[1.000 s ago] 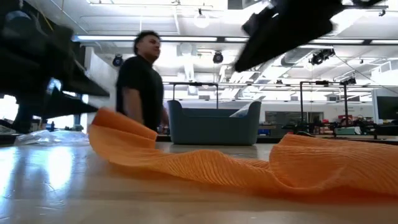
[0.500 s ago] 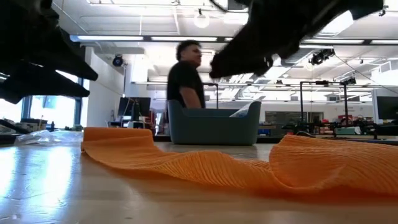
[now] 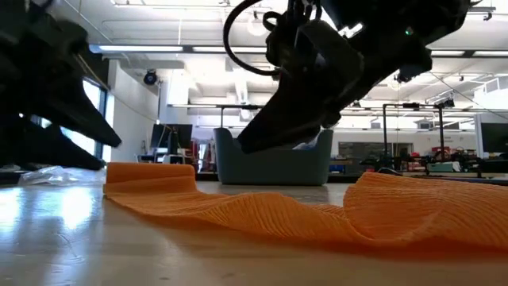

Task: Roll bandage
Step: Roll the orange bandage

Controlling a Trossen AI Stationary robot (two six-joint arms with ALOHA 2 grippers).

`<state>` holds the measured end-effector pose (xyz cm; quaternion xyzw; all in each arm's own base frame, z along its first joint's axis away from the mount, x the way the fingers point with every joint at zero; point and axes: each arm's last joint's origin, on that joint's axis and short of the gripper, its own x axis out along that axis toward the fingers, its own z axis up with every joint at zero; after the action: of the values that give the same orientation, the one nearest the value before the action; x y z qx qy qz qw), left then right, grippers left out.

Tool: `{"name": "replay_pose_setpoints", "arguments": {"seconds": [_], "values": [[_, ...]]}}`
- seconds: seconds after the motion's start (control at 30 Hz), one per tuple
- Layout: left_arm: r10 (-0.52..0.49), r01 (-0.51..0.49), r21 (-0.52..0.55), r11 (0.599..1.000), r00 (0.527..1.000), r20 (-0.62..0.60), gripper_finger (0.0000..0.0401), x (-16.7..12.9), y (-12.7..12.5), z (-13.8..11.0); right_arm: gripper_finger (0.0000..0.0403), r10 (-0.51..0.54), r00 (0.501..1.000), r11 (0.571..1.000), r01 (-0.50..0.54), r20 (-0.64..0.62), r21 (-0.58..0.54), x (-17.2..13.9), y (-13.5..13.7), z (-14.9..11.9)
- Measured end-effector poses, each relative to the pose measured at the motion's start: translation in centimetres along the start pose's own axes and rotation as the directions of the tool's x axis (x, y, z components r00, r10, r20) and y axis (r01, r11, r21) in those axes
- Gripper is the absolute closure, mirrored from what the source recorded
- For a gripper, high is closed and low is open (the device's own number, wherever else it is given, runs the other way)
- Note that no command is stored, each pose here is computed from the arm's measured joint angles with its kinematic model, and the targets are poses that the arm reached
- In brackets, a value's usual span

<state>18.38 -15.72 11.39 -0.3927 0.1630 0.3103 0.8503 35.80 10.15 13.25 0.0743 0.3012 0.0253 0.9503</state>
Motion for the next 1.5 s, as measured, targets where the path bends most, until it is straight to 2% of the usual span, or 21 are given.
{"name": "replay_pose_setpoints", "arguments": {"seconds": [0.1, 0.3, 0.43, 0.67, 0.93, 1.2, 1.5], "values": [[0.038, -0.037, -0.063, 0.997, 0.999, 0.019, 0.0208, 0.9, 0.5, -0.2, 0.0249, -0.005, 1.000, 1.000, 0.005, -0.006, 0.002, 0.0, -0.3, 0.0], [0.063, -0.064, -0.075, 0.995, 0.998, -0.014, 0.0208, 1.2, 0.7, -0.3, 0.0249, -0.003, 1.000, 1.000, 0.004, -0.020, 0.023, 0.0, -0.2, -0.1], [0.070, -0.071, -0.064, 0.995, 0.997, -0.026, 0.0208, 0.7, 0.7, 0.0, 0.0249, 0.011, 1.000, 1.000, -0.011, -0.024, 0.011, 0.0, 0.2, -0.3], [0.107, -0.104, -0.067, 0.992, 0.993, 0.041, 0.0208, 1.7, 0.8, 1.1, 0.0249, 0.012, 1.000, 1.000, -0.012, -0.025, 0.008, 0.0, 0.3, -0.3], [0.156, -0.155, -0.062, 0.986, 0.988, 0.012, 0.0208, 2.7, 0.9, 1.8, 0.0249, 0.017, 1.000, 1.000, -0.017, -0.026, 0.008, 0.0, 0.3, -0.3], [0.148, -0.147, -0.051, 0.988, 0.989, 0.004, 0.0208, 3.5, 0.5, 2.3, 0.0249, 0.058, 0.998, 0.998, -0.057, -0.040, 0.014, 0.0, 0.1, -0.2], [0.169, -0.168, -0.034, 0.985, 0.985, 0.028, 0.0208, 5.0, 0.6, 2.4, 0.0249, 0.057, 0.998, 0.998, -0.056, -0.041, 0.013, 0.0, 0.1, -0.2]]}}
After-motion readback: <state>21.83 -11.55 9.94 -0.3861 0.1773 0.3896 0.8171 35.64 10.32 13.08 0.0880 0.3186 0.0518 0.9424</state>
